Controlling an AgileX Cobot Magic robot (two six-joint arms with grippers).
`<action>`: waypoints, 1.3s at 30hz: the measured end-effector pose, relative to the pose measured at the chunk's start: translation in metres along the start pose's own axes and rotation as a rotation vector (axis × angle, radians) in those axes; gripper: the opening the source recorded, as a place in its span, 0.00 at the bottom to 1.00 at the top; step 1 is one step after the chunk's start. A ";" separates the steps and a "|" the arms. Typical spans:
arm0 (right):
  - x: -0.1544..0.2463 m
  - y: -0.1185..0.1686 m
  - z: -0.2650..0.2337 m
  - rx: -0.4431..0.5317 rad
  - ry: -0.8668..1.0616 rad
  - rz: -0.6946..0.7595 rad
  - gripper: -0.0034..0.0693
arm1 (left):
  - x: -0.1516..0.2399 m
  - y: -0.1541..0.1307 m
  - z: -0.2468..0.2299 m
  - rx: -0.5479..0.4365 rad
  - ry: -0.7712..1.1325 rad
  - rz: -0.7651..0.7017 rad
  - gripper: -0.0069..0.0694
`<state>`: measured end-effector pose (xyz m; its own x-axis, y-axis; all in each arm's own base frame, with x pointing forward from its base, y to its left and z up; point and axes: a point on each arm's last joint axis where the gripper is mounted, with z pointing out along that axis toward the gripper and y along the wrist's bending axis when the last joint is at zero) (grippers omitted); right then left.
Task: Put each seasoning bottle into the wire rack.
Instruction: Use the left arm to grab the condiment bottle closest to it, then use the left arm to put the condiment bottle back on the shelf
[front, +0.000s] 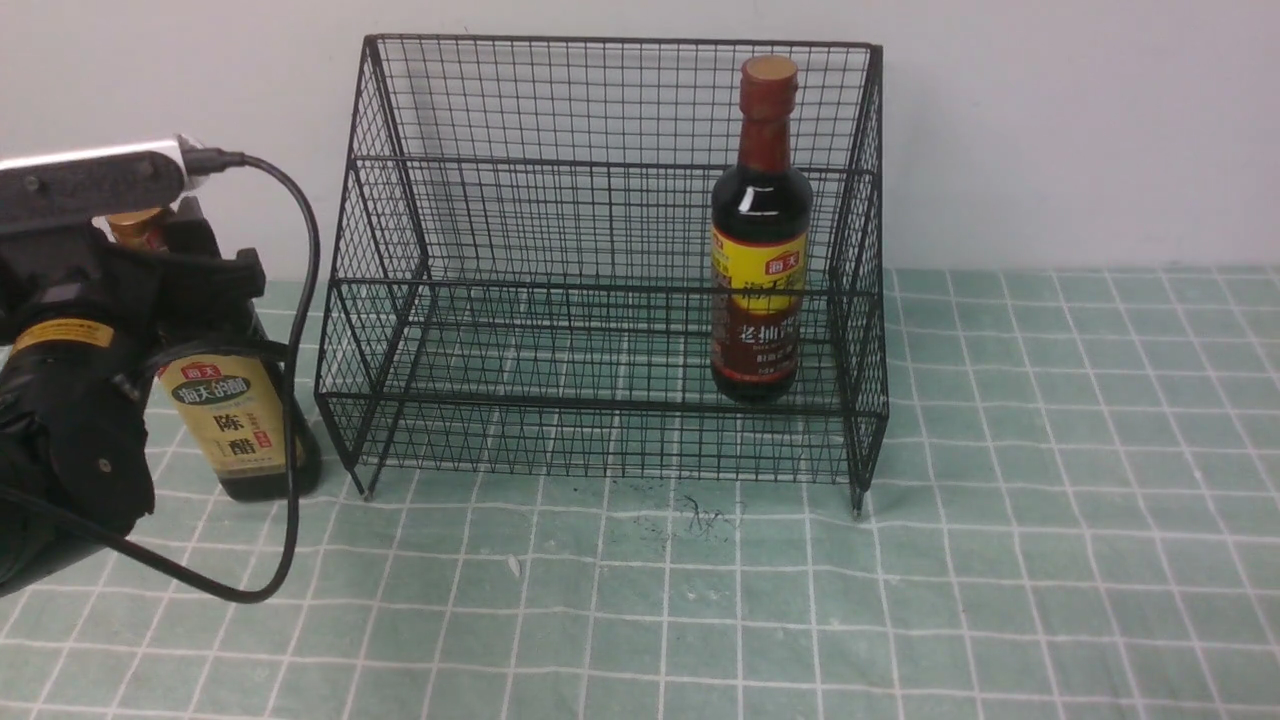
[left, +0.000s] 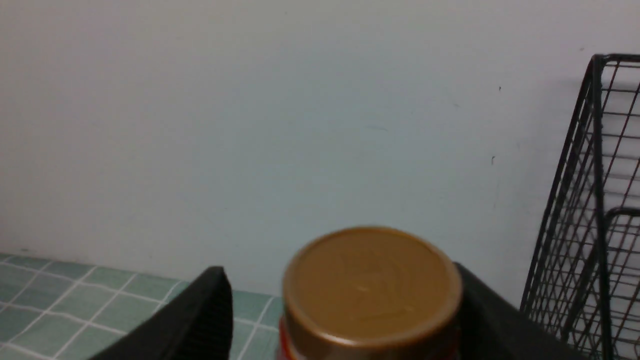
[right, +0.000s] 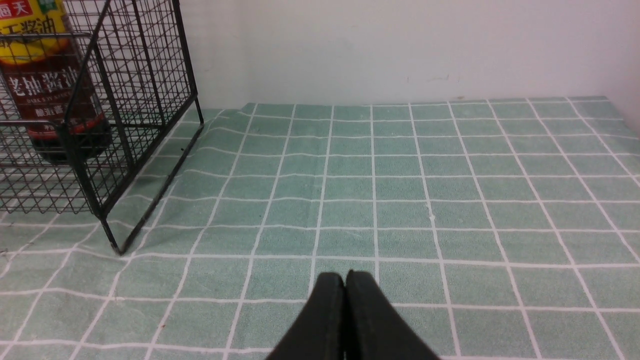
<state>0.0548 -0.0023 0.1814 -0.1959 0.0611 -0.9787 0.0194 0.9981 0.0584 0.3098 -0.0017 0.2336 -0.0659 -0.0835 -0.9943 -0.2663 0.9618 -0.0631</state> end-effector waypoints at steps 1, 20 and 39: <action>0.000 0.000 0.000 0.000 0.000 0.000 0.03 | 0.001 0.000 0.001 -0.002 0.003 0.002 0.66; 0.000 0.000 0.000 0.000 0.000 0.000 0.03 | -0.077 -0.002 -0.041 0.139 -0.098 -0.044 0.49; 0.000 0.000 0.000 0.000 0.000 -0.007 0.03 | -0.172 -0.094 -0.030 0.440 -0.217 -0.055 0.49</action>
<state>0.0548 -0.0023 0.1814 -0.1961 0.0537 -0.9791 0.0180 0.9985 0.0511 0.3178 -0.0857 0.4134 0.1507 -0.1259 -0.9805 0.1709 0.9803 -0.0996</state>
